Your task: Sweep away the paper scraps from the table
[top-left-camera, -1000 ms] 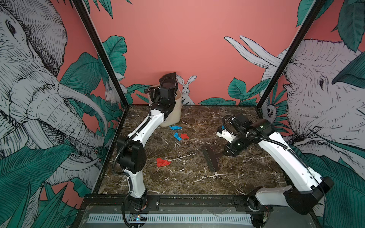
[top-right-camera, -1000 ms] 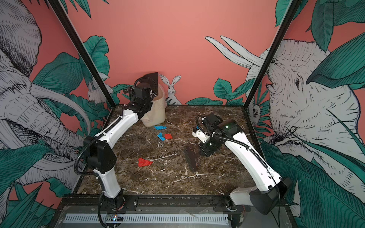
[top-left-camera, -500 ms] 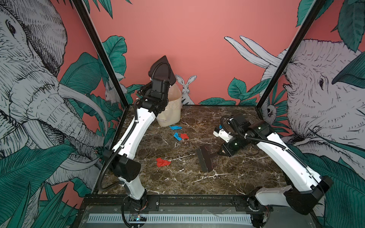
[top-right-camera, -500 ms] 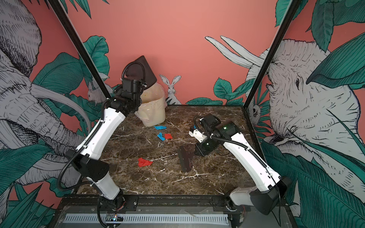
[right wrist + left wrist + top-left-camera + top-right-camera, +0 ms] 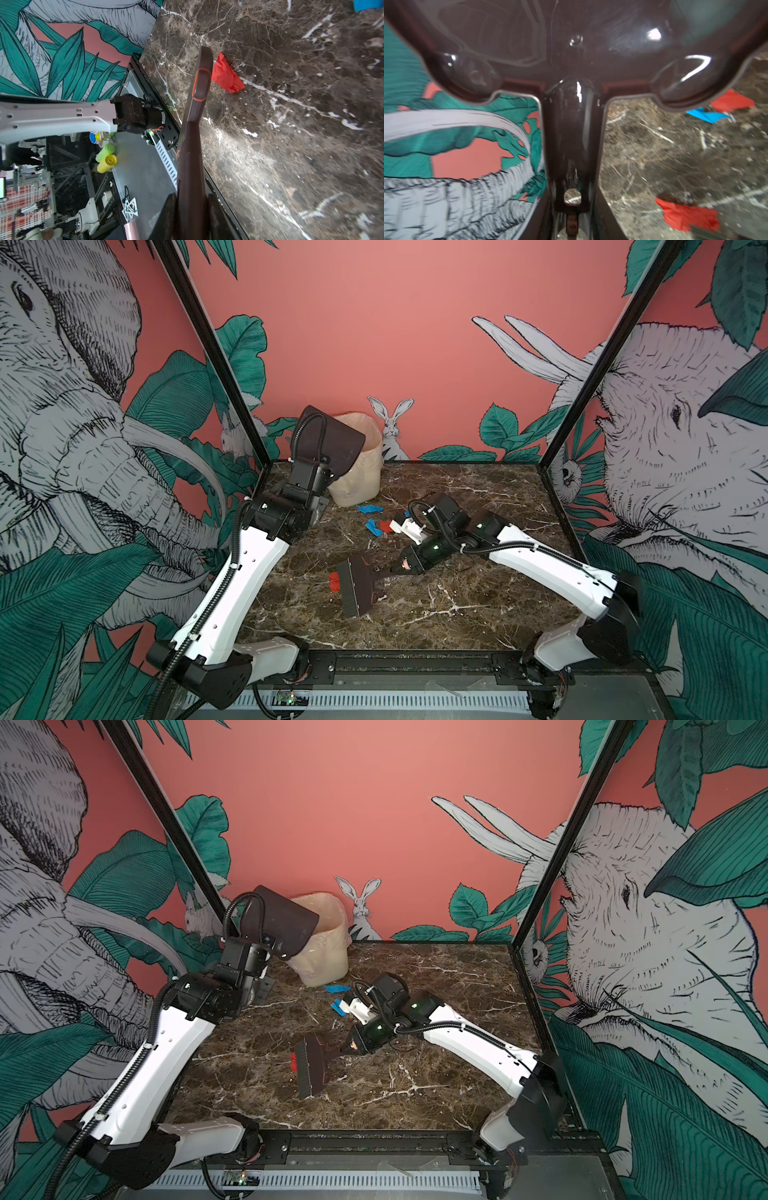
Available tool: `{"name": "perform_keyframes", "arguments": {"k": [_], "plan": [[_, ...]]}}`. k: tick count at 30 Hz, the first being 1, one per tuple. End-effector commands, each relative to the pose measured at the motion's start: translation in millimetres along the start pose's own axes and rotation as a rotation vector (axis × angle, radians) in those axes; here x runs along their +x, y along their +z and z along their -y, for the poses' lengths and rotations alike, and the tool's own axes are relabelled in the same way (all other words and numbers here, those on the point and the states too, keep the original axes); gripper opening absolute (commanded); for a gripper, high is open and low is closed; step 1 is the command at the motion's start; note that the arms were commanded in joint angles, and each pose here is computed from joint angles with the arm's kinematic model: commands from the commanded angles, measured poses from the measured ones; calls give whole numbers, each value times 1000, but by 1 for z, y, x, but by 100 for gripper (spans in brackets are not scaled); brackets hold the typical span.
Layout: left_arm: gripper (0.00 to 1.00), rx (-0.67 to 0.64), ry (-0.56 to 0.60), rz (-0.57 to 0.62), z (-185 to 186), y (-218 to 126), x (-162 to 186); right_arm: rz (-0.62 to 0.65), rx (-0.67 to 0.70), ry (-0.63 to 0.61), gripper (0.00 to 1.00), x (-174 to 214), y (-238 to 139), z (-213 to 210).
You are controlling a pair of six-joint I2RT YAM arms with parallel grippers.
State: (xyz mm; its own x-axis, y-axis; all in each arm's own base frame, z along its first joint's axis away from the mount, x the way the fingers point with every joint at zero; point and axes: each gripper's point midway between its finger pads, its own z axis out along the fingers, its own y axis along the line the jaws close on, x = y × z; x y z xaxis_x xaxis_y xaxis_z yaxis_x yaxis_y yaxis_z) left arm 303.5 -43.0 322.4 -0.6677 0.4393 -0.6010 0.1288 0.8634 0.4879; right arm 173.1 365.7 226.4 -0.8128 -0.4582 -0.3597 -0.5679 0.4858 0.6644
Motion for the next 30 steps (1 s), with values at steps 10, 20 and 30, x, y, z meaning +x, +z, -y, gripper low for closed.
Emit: {"name": "perform_keyframes", "arguments": {"k": [10, 20, 30], "plan": [[0, 64, -72, -26, 12, -9, 30, 95, -177, 164, 0, -62, 70, 5], [0, 85, -35, -22, 27, -6, 24, 31, -109, 232, 0, -41, 58, 55], [0, 96, 0, -6, 40, -6, 15, -53, 63, 327, 0, 36, -17, 110]]}}
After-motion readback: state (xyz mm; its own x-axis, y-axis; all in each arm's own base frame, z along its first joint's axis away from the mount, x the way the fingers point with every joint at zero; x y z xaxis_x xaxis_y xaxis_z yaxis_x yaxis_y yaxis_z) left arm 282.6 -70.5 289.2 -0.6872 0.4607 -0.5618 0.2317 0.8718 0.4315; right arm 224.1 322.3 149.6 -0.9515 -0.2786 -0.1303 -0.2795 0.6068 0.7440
